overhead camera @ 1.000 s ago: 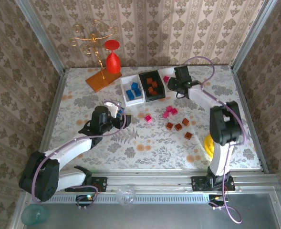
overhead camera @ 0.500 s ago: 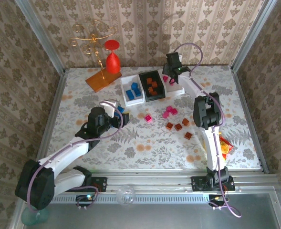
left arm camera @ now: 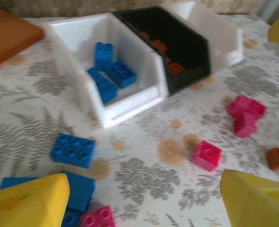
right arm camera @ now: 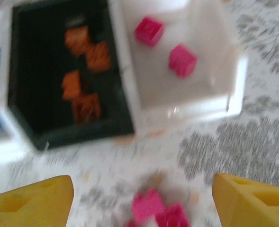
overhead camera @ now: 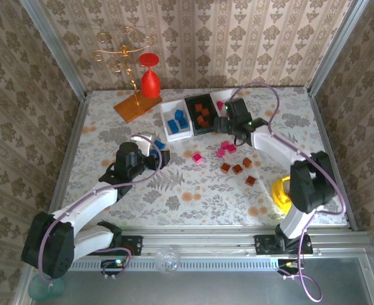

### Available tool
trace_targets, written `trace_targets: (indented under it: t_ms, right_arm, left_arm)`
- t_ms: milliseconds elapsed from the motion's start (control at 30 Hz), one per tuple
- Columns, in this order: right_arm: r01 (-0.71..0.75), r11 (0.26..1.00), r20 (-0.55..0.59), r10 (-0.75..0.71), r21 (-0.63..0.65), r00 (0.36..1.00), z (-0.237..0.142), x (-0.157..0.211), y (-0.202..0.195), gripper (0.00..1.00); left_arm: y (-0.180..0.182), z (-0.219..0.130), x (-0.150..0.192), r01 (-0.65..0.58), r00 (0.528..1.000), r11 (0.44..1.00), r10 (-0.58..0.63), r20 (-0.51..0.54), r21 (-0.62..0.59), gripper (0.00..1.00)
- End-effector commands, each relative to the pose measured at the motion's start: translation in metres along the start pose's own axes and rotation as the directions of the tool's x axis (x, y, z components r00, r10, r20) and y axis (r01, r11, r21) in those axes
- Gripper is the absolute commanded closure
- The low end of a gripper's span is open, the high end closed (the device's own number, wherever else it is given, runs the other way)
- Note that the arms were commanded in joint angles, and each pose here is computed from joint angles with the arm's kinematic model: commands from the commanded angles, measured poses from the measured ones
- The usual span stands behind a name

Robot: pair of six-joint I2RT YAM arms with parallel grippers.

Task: Sort the legos into containers by color
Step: Place the lego in the container, then pick up the lego from the center of the table.

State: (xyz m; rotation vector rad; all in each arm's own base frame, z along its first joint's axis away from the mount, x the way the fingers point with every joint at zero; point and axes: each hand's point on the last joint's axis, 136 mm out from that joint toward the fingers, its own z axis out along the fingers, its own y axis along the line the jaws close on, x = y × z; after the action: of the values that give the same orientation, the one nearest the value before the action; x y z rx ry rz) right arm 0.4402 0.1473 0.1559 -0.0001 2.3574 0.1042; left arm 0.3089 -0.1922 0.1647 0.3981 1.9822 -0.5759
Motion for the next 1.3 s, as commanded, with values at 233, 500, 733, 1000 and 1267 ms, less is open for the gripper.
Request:
trace_targets:
  t_ms: [233,500,733,1000,1267]
  right_arm:
    - [0.035,0.998,-0.217,-0.023,0.052,0.976,0.015,0.098,-0.032,0.22]
    - [0.014,0.998,-0.286,0.005,0.066,0.958,0.050,0.107,-0.038,0.31]
    - [-0.012,0.998,-0.298,0.028,0.055,0.954,0.072,0.104,-0.038,0.37]
    - [-0.033,0.999,-0.303,0.041,0.030,0.952,0.087,0.096,-0.035,0.53]
    - [-0.060,0.997,-0.231,0.070,0.052,0.970,0.055,0.082,-0.047,0.66]
  left_arm:
    - [-0.088,0.015,0.014,-0.086,0.993,0.910,0.111,-0.038,0.405,0.18]
    - [-0.100,0.030,0.026,-0.116,0.991,0.911,0.132,-0.012,0.397,0.20]
    - [-0.104,0.036,0.031,-0.109,0.991,0.910,0.132,-0.029,0.400,0.21]
    - [-0.101,0.033,0.030,-0.130,0.988,0.916,0.150,-0.024,0.380,0.21]
    - [-0.099,0.033,0.028,-0.129,0.989,0.920,0.148,-0.023,0.370,0.21]
